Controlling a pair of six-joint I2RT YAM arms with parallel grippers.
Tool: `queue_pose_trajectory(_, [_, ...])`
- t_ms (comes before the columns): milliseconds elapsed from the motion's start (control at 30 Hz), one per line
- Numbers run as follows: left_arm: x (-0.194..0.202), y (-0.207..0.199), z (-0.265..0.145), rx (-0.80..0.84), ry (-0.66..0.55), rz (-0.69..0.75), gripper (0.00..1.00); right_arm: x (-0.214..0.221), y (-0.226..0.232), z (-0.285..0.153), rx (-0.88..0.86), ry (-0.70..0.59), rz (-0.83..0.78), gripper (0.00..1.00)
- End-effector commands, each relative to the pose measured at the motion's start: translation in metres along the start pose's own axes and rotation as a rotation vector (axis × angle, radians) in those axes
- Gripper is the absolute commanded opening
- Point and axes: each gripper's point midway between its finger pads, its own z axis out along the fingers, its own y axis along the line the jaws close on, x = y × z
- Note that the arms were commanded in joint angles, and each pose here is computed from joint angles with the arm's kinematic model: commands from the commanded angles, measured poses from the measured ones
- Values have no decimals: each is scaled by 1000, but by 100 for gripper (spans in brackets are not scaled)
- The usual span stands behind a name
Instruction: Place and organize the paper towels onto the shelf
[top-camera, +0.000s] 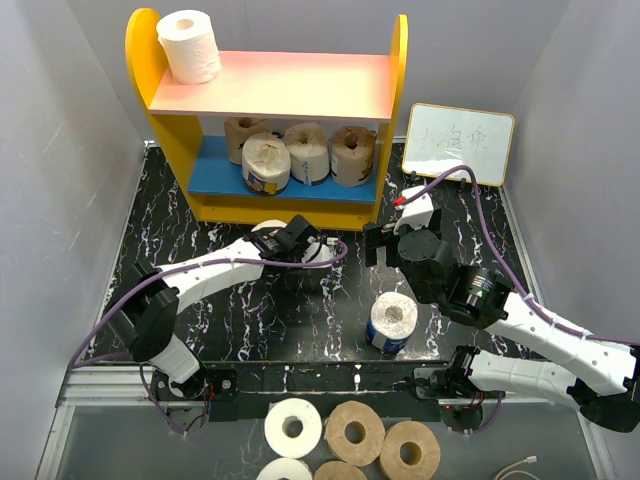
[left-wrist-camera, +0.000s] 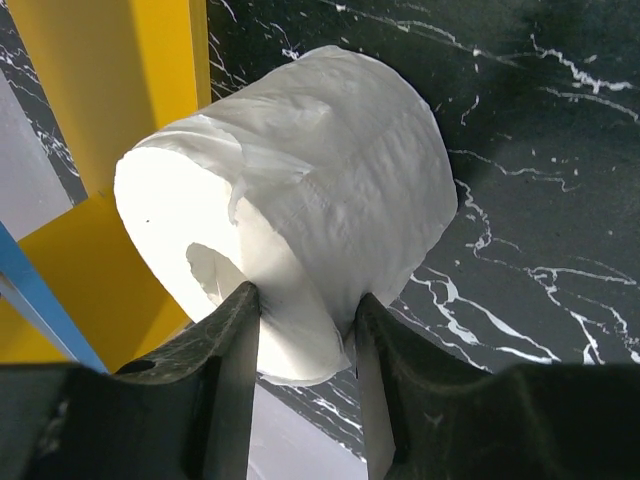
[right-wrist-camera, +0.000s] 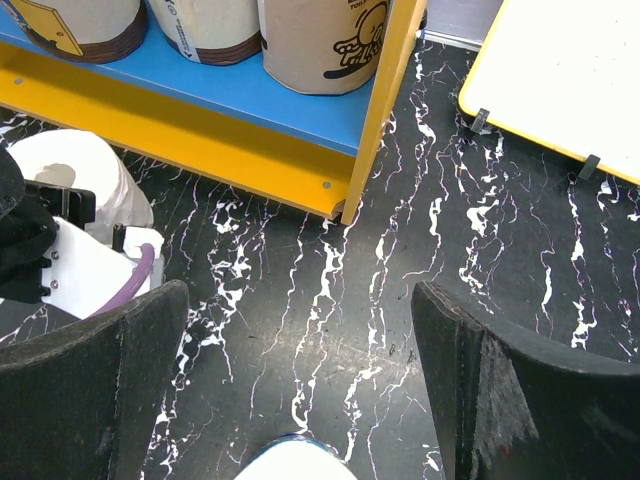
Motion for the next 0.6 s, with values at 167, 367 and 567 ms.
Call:
queue_pose_trajectory(167, [13,60,-83,-232,-24,70,0,-26,-1,-3,4,-70,58,92])
queue_pose_trajectory(367, [17,91,-137,-327,-71,123,0,-27,5,0,-10,-73,68,92])
queue_pose_trajectory(567, [12,142,-199,-495,-108,154,0,-27,9,2,-20,-73,76,92])
